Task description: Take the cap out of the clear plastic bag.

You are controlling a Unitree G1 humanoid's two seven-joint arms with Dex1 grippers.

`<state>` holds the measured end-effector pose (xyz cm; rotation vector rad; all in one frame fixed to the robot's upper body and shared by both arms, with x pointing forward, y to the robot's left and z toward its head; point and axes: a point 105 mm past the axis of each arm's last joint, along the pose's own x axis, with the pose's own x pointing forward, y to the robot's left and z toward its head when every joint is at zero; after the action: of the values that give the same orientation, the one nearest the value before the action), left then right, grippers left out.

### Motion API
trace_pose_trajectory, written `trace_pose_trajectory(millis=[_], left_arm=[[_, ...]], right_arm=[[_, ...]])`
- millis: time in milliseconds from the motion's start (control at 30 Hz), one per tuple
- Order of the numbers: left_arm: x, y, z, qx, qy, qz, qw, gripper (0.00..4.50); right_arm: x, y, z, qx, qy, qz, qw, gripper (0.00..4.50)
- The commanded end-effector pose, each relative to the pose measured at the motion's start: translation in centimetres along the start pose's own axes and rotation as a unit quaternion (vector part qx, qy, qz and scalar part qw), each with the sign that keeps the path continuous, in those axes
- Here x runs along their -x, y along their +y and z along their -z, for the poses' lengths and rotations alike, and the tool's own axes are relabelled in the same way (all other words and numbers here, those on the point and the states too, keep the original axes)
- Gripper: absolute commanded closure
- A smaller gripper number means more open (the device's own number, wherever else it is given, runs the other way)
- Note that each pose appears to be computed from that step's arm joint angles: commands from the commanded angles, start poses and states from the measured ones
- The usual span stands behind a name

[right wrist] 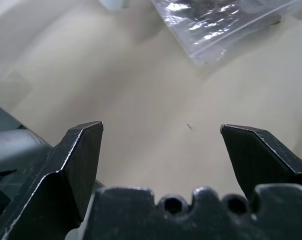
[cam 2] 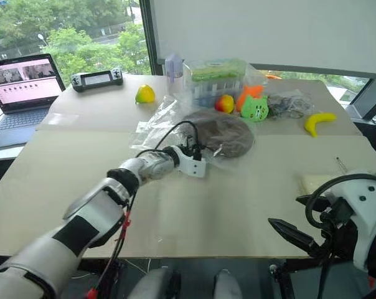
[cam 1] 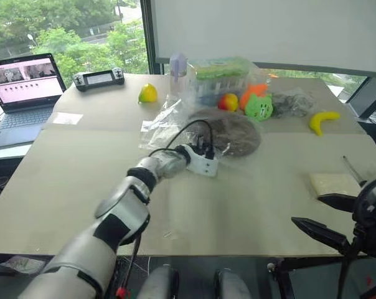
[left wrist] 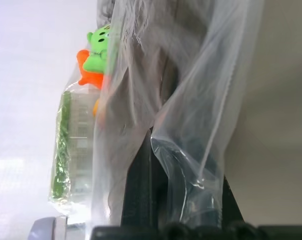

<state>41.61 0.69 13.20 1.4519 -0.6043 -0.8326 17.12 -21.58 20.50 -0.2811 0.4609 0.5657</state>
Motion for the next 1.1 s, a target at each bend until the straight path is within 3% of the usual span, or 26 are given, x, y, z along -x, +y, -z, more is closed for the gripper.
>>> trace_pose_trajectory(millis=[33,133,300,400,433,533,833,933,1100], left_arm=[[1.3,3.2,-4.0,-0.038,-0.153,-0.038,0.987,4.48],[4.5,3.2,-6.2,-0.041,-0.272,-0.021,0.961,4.48],[7.4,2.9,-6.9,-0.051,-0.341,0.008,0.939,4.48],[6.0,1.2,-2.2,-0.118,-0.208,0.054,0.969,4.48],[5.5,0.5,0.0,-0.156,-0.145,0.079,0.974,4.48],[5.2,0.2,3.2,-0.208,-0.056,0.091,0.972,4.48],[6.9,0.1,6.8,-0.292,0.009,0.121,0.949,4.48],[7.3,0.3,6.9,-0.287,0.005,0.123,0.95,3.67],[8.3,1.0,7.7,-0.307,0.008,0.13,0.943,1.92]], right_arm=[[-0.1,-0.5,-0.6,0.006,-0.018,0.009,1.0,0.0],[-0.4,-0.7,-0.4,0.005,-0.016,0.009,1.0,0.0],[-1.0,-1.1,-0.4,0.007,-0.014,0.007,1.0,0.0],[-1.2,-1.1,-0.4,0.01,-0.014,0.004,1.0,0.0],[-1.2,-1.1,-0.4,0.011,-0.014,0.003,1.0,0.0],[-1.3,-1.1,-0.4,0.011,-0.014,0.001,1.0,0.0],[-1.3,-0.9,-0.2,0.01,-0.009,-0.006,1.0,0.0],[-1.3,-1.1,-0.1,0.009,-0.007,-0.007,1.0,0.0],[-1.7,-1.2,0.1,0.01,-0.005,-0.011,1.0,0.0]])
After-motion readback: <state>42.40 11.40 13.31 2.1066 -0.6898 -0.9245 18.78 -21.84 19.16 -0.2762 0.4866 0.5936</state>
